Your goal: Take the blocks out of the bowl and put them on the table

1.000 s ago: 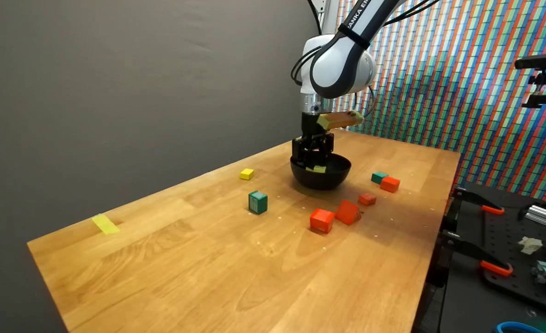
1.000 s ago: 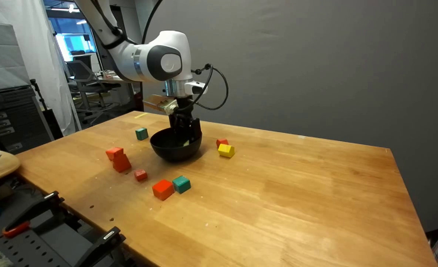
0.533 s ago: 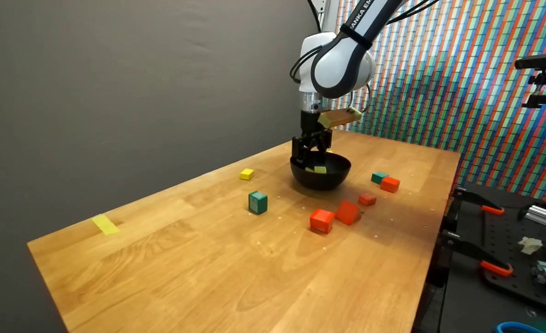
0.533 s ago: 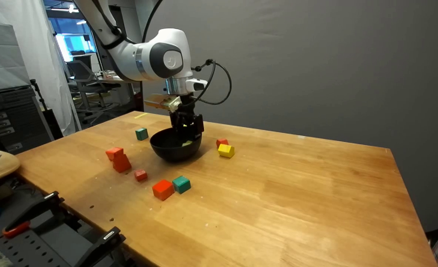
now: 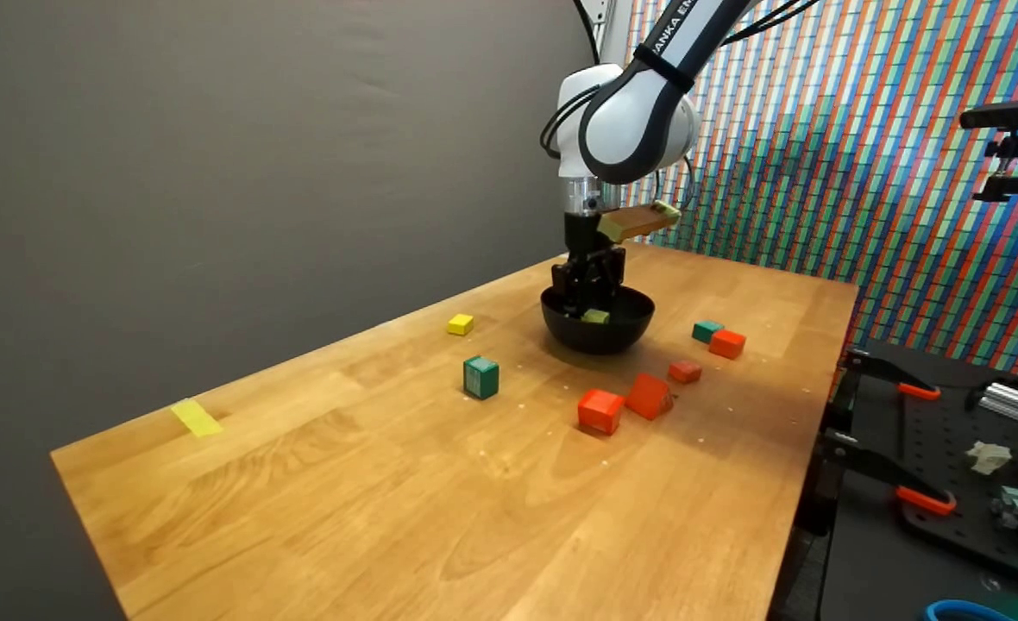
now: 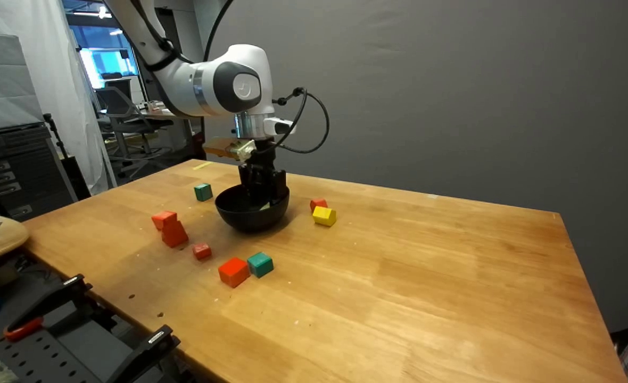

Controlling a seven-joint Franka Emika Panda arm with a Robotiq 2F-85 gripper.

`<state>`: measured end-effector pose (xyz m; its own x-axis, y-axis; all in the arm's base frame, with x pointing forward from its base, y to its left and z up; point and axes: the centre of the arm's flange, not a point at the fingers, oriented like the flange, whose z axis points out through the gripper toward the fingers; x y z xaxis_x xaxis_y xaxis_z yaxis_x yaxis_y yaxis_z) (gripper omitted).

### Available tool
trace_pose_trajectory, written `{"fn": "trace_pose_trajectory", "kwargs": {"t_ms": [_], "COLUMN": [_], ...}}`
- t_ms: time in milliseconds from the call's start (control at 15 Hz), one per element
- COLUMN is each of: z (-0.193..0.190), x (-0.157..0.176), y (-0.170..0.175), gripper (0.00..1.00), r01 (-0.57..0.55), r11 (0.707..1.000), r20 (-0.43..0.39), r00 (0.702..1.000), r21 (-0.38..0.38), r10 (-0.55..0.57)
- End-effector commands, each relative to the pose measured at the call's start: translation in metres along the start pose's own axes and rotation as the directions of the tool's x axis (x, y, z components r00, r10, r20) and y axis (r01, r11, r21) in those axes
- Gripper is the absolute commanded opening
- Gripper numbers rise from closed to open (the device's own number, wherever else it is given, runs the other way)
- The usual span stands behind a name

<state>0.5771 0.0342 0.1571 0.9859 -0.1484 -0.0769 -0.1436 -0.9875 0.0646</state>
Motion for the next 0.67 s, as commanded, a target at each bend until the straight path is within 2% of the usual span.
{"fn": "trace_pose_trajectory", "kwargs": {"t_ms": [0,67,133,200,467,600], "z": [-0.0053,-0.0035,-0.0024,-0.0015,-0.0011,-0.0068], "x": [-0.0065,-0.0081,-0.0092,-0.01,-0.011,-0.0113], "y": [-0.0003,-0.001,-0.0019,-0.0028,-0.0074,-0.0102], "gripper": [0.83,0.83,0.74,0.57,0.25,0.12], "r01": [0.018,0.018,0.019,0.019,0.028,0.034], "r11": [1.0,1.0,1.0,1.0,1.0,0.999], "r20": [0.049,0.059,0.065,0.067,0.049,0.034], "r00": [0.999,0.998,0.998,0.998,0.998,0.999], "r21": [-0.009,-0.006,-0.005,-0.001,0.004,0.007], "r10": [-0.018,-0.018,-0.019,-0.019,-0.028,-0.034]}}
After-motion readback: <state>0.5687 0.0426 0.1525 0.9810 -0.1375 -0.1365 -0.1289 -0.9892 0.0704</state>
